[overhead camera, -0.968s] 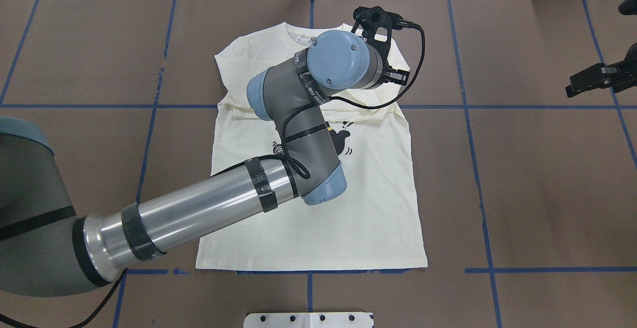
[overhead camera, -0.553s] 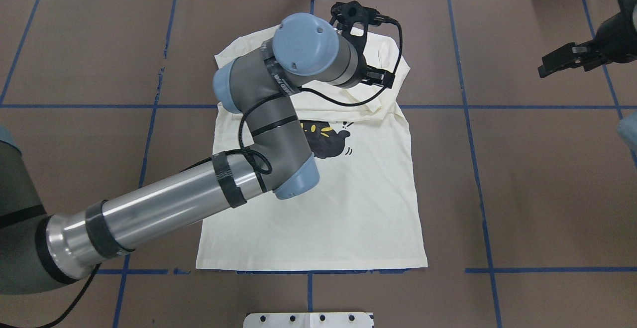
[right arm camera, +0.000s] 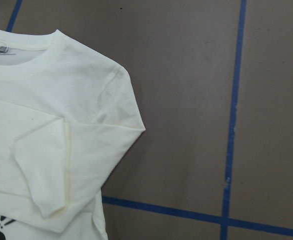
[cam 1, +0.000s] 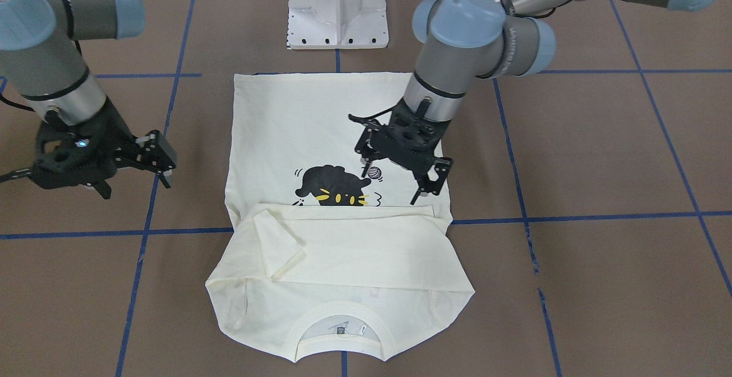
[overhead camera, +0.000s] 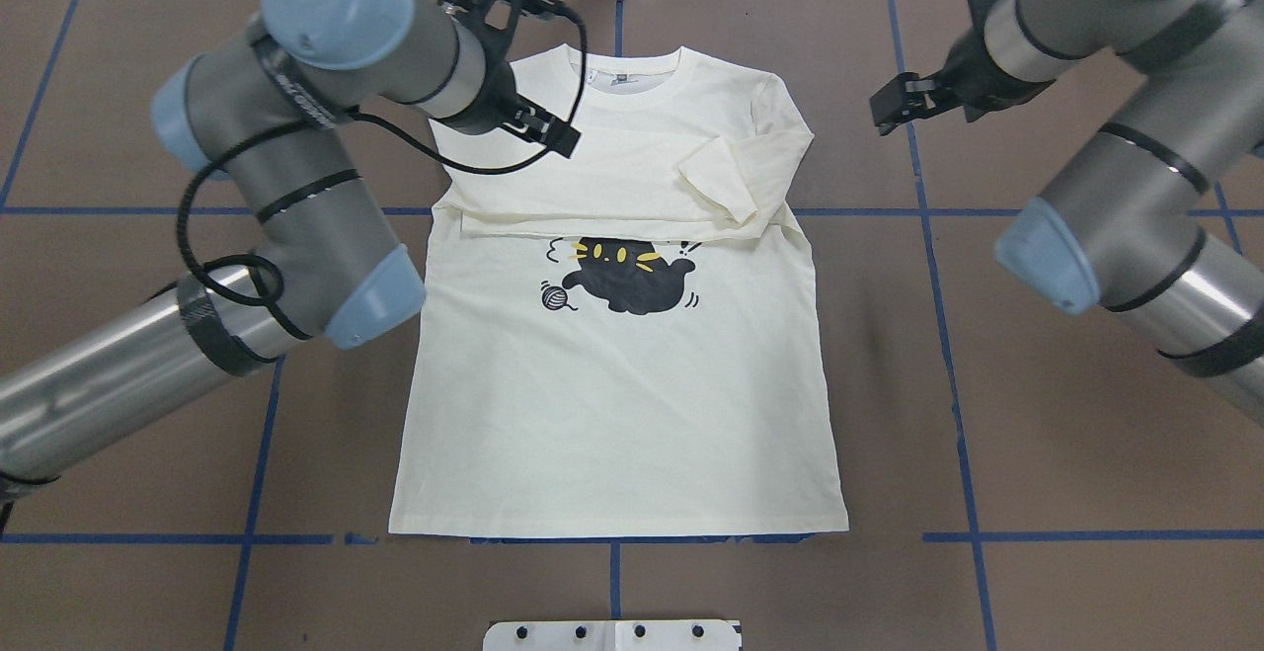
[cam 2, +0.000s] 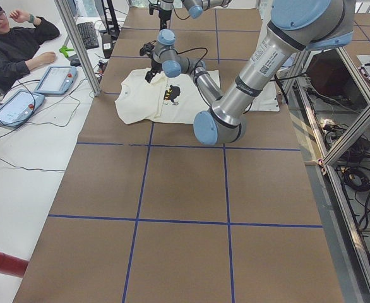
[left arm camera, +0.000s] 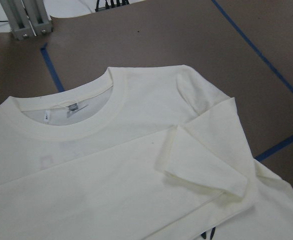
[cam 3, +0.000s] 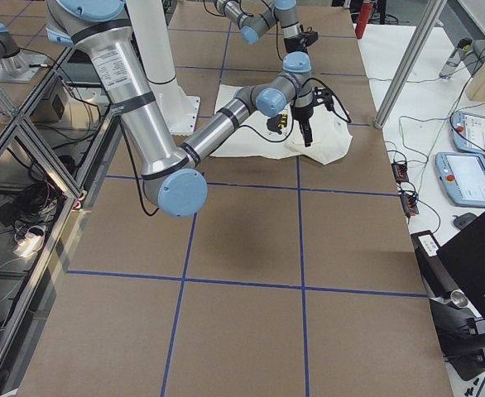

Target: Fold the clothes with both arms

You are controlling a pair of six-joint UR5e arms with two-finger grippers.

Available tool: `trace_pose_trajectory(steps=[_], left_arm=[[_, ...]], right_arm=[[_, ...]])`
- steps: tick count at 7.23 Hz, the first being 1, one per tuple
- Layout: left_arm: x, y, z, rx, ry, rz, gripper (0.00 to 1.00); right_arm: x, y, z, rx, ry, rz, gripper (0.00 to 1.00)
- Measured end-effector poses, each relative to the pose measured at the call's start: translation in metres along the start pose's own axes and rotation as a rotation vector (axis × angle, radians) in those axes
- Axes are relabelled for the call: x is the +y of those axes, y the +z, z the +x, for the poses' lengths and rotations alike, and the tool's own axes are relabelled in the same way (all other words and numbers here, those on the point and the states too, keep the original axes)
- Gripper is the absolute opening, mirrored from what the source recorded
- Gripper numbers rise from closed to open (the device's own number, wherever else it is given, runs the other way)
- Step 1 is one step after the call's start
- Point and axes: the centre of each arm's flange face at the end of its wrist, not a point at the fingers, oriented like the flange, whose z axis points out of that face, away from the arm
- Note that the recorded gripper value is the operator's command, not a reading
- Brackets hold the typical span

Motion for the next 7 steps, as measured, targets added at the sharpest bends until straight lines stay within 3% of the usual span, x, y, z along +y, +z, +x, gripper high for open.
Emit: trace_pose_trajectory(steps=[3, 6, 7], left_arm=[[0.036, -0.038, -0.115, 0.02, 0.083, -0.053, 1.0], [0.053, -0.042, -0.14, 0.041, 0.078, -0.068, 1.0], [0.055, -0.042, -0.141, 0.041, 0.076, -0.07, 1.0]], right_arm=[[-0.035, 0.063, -0.132, 0.093, 0.067, 0.02, 0.84], [-0.042, 0.105, -0.215, 0.18, 0.095, 0.033, 0.68], [-0.042, 0.116, -0.234, 0.21, 0.109, 0.04, 0.58]])
